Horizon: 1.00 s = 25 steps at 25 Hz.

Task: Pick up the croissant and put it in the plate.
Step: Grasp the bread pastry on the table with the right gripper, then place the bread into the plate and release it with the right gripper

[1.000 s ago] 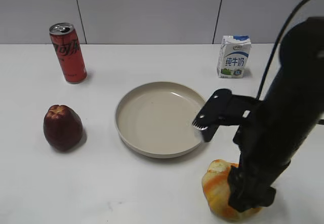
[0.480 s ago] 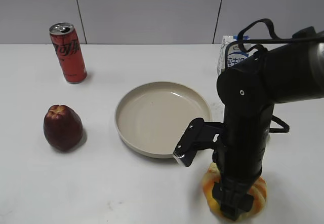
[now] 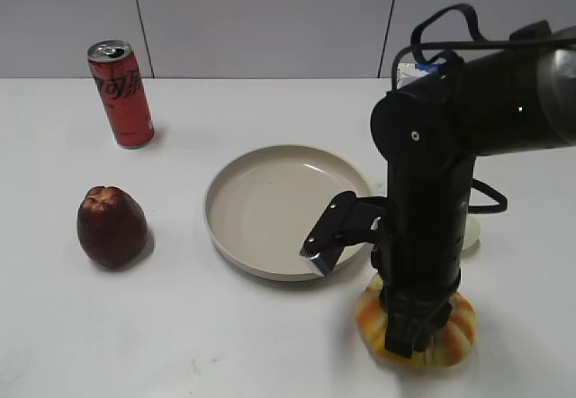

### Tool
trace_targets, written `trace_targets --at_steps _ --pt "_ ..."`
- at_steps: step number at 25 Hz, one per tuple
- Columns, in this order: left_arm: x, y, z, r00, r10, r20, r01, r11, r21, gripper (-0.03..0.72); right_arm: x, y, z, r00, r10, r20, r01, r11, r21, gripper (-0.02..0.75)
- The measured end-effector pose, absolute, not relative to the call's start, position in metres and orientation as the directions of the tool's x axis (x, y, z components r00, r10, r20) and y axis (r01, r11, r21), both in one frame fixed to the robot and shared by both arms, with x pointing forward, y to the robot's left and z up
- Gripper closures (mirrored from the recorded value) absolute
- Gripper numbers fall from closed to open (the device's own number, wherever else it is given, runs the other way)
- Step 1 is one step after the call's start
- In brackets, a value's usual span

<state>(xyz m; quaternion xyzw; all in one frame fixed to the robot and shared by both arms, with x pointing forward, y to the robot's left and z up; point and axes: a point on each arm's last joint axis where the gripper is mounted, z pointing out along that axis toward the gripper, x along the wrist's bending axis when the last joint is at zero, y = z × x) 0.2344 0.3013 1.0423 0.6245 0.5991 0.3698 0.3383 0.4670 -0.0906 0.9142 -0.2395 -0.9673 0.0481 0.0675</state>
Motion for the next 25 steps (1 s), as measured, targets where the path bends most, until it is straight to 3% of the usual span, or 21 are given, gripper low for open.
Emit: trace_targets --at_steps 5,10,13,19,25 --pt "0.234 0.301 1.042 0.009 0.998 0.056 0.498 -0.053 0.866 0.104 0.487 -0.078 0.957 -0.896 0.441 0.056 0.437 0.896 -0.081 0.582" --pt "0.234 0.301 1.042 0.009 0.998 0.056 0.498 -0.053 0.866 0.104 0.518 -0.050 1.006 -0.897 0.440 -0.044 0.430 0.890 0.151 0.582" --pt "0.234 0.301 1.042 0.009 0.998 0.056 0.498 -0.053 0.866 0.104 0.536 -0.032 1.018 -0.890 0.451 -0.067 0.422 0.870 0.255 0.582" --pt "0.234 0.301 1.042 0.009 0.998 0.056 0.498 -0.053 0.866 0.104 0.566 -0.005 0.985 -0.890 0.452 -0.055 0.428 0.871 0.242 0.582" --pt "0.234 0.301 1.042 0.009 0.998 0.056 0.498 -0.053 0.866 0.104 0.574 0.002 0.933 -0.893 0.449 -0.006 0.445 0.886 0.132 0.580"
